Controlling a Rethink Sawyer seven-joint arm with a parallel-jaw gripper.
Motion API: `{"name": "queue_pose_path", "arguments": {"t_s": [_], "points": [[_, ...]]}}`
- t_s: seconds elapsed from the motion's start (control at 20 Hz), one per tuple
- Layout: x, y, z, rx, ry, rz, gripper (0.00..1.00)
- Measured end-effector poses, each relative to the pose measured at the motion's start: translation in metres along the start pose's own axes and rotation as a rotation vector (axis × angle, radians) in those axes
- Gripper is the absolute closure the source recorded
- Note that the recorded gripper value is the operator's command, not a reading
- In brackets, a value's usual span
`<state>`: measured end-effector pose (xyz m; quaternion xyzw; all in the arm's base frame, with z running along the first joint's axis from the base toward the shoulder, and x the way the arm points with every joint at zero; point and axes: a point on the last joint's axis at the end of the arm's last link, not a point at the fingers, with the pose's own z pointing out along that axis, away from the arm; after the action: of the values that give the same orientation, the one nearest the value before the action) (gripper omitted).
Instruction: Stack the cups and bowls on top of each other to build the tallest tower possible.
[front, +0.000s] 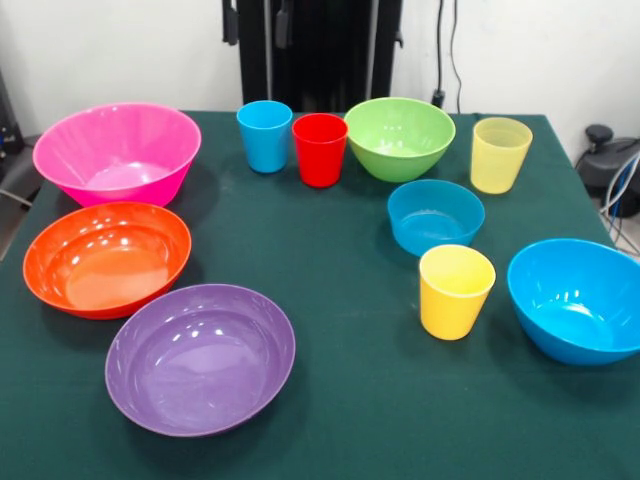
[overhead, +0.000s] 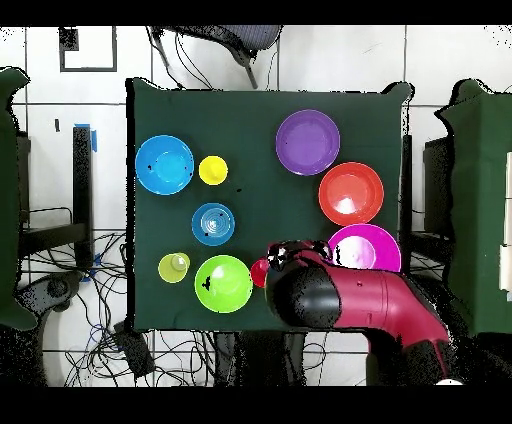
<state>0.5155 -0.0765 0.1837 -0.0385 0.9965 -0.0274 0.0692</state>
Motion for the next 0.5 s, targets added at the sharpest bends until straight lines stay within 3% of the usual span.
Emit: {"name": "queue_pose_path", "arguments": {"t_s": [0.5], "points": [[-0.010, -0.026, 0.026, -0.049, -0.016, -0.030, 0.00]]}}
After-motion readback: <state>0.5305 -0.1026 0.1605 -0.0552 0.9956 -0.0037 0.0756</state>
